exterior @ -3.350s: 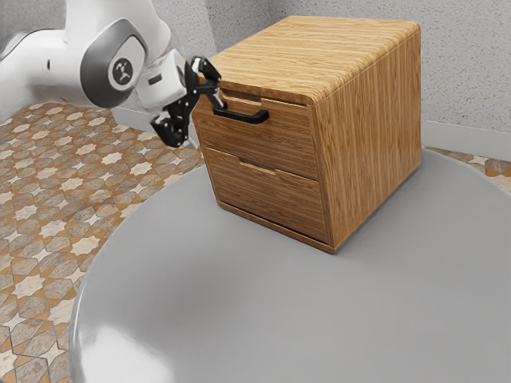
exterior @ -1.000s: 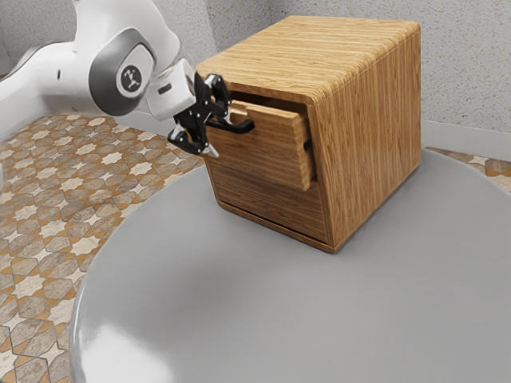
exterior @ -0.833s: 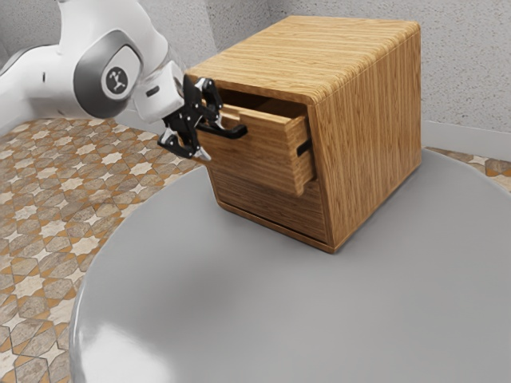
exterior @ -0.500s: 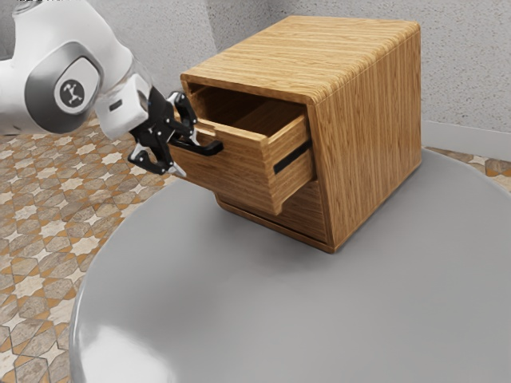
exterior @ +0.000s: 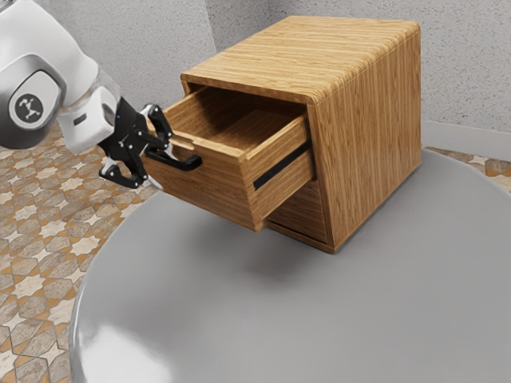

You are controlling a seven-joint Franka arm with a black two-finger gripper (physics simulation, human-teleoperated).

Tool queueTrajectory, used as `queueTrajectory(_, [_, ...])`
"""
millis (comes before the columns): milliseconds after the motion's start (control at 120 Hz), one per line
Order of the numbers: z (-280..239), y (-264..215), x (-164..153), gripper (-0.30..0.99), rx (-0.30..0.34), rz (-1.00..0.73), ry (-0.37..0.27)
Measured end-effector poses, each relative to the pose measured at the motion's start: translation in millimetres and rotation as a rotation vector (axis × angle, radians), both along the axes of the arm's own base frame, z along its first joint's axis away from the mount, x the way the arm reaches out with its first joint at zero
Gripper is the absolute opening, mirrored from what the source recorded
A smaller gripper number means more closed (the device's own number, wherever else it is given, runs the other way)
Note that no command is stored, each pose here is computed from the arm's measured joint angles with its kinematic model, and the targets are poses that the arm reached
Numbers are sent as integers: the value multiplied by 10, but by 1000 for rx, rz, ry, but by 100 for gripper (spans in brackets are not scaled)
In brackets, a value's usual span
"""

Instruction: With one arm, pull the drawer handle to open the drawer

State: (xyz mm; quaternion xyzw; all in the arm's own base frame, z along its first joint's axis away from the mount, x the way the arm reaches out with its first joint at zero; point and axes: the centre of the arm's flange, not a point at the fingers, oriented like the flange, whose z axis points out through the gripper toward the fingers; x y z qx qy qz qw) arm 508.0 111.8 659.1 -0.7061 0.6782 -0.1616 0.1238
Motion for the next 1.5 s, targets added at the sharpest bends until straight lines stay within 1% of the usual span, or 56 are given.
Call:
queueTrajectory(142, [-42,16,-98,33,-5,-3,7])
queueTrajectory(325, [-17,29,-214,30,-8,-7,0])
queueTrajectory(550, [-15,22,-228,32,-6,-9,1])
queueTrajectory(708, [-10,22,-317,30,-15,-13,-3])
queueTrajectory(933, [-5,55,-459,32,-27,-11,-9])
queueTrajectory(1333, [-15,56,-476,33,-28,-11,-7])
queueTrajectory(1500, [-6,57,-479,44,-28,-12,-9])
